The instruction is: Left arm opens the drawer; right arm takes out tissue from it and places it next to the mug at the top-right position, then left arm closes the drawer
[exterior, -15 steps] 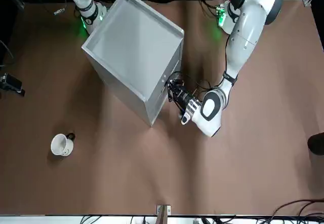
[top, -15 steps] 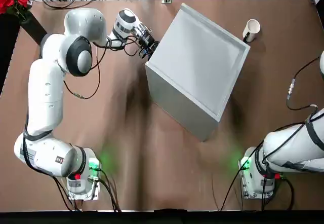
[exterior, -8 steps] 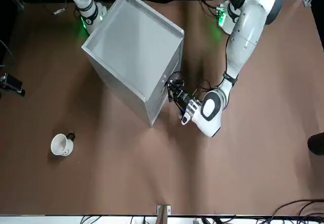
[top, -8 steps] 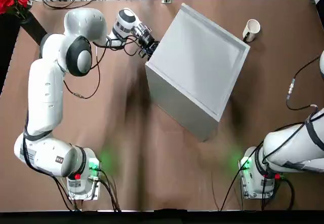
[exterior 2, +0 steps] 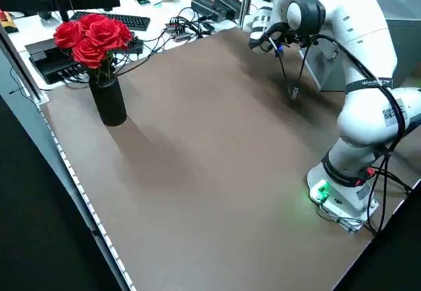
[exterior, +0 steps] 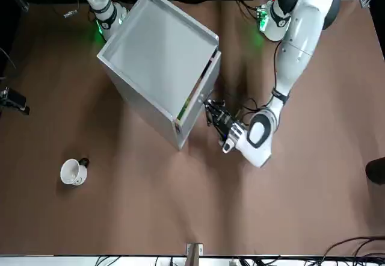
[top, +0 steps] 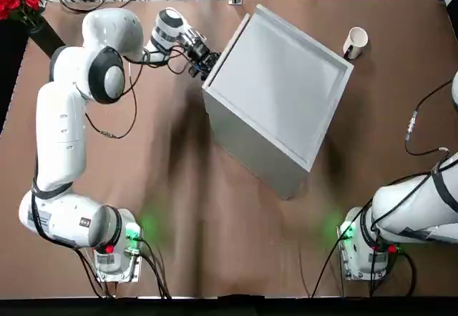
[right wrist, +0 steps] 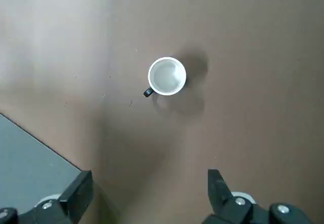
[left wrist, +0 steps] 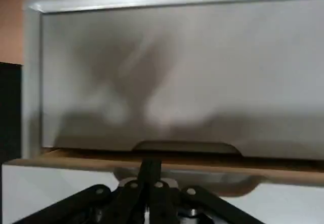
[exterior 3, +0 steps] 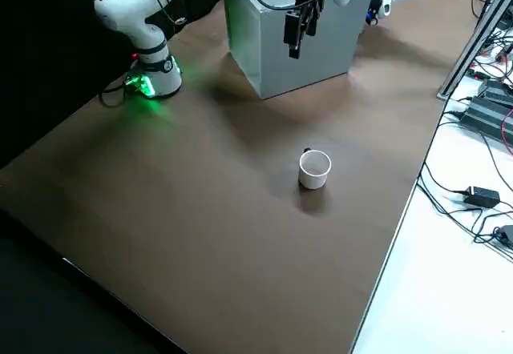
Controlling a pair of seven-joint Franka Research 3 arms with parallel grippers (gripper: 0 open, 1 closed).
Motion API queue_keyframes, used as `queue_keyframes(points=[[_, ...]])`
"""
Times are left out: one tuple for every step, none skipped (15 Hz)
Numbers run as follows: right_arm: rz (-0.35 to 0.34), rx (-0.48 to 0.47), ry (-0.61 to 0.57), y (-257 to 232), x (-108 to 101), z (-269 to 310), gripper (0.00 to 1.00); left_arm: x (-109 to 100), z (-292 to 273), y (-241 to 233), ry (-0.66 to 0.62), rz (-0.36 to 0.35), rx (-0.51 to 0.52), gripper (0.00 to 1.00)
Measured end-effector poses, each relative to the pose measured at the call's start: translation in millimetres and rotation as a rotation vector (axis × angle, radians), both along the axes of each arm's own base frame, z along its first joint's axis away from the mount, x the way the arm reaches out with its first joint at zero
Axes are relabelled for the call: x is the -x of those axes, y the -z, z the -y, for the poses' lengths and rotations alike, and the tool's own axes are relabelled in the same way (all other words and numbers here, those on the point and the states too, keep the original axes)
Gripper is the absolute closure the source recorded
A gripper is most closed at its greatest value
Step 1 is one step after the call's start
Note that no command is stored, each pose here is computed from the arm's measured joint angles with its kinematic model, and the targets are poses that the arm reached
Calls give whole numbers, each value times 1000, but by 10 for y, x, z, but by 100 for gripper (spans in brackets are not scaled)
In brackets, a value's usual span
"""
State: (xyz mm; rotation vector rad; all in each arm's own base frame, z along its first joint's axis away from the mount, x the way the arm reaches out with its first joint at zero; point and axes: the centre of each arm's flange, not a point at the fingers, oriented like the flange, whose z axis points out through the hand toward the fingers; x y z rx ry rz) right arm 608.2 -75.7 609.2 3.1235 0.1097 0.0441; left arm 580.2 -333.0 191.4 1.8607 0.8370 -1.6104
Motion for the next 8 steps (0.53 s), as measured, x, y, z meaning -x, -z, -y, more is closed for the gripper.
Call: queue_keyframes(points=[[0, 0, 0, 0, 0, -2, 0, -64, -127, -2, -14, 2, 1, 99], [0, 0, -1, 0, -1, -6, 0, -120, -239, -7, -25, 5, 1, 99], [0, 0, -1, 0, -1, -8, 0, -171, -335, -16, -33, 11, 0, 99], [0, 0, -1, 0, -2, -8, 0, -221, -429, -26, -42, 17, -2, 99], [1, 0, -2, -1, -2, -9, 0, -266, -515, -33, -52, 22, -3, 99], [1, 0, -2, 0, -2, -11, 0, -315, -618, -41, -64, 28, -4, 99], [1, 0, -3, -1, -3, -15, 0, -369, -722, -56, -73, 37, -7, 99], [1, 0, -4, -1, -4, -23, 0, -432, -837, -81, -83, 48, -12, 99]])
